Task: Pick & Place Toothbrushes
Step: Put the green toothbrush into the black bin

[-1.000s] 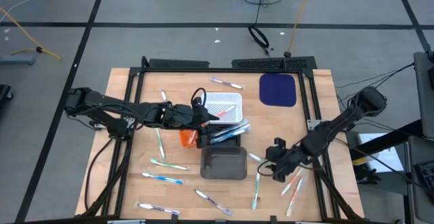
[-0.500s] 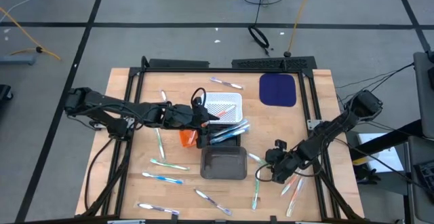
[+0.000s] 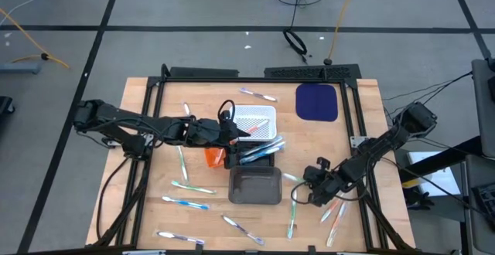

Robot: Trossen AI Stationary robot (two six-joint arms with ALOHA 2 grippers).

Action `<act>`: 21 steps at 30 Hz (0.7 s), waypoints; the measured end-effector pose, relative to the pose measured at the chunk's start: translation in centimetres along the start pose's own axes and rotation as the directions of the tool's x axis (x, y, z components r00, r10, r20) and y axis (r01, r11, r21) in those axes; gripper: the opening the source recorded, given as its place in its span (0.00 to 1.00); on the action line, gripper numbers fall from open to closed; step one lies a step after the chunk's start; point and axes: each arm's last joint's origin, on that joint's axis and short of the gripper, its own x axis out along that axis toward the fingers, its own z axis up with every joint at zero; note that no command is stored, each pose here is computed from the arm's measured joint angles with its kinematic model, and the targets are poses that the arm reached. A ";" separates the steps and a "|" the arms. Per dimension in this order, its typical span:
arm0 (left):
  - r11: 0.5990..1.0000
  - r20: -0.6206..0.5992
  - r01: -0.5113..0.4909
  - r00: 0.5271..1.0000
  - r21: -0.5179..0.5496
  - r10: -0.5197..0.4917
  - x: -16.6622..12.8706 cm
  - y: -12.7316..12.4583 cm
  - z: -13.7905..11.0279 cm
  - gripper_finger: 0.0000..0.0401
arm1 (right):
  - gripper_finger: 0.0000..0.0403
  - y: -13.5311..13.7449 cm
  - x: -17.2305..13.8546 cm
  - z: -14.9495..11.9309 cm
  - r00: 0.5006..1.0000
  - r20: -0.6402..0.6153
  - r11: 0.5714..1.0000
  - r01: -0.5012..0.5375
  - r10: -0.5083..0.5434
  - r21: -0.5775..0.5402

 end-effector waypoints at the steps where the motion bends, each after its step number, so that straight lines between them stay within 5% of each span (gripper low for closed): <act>1: 1.000 0.001 0.000 1.000 0.000 0.000 0.0 0.0 0.0 0.37 | 0.04 -0.1 -0.1 0.0 1.000 0.006 1.000 0.005 -0.005 0.006; 10: 1.000 0.005 0.001 1.000 -0.002 -0.001 0.0 0.0 0.1 0.37 | 0.01 -1.5 -2.2 0.2 0.995 0.076 0.997 0.063 -0.065 0.033; 17: 1.000 0.034 0.004 0.999 -0.009 -0.004 0.0 0.0 0.3 0.37 | 0.01 -1.7 -4.7 1.4 0.957 0.290 1.000 0.002 -0.009 0.025; 21: 1.000 0.066 0.008 0.998 -0.017 -0.007 0.0 -0.1 0.6 0.37 | 0.01 -1.3 -6.2 2.6 0.890 0.454 0.999 -0.044 0.050 -0.025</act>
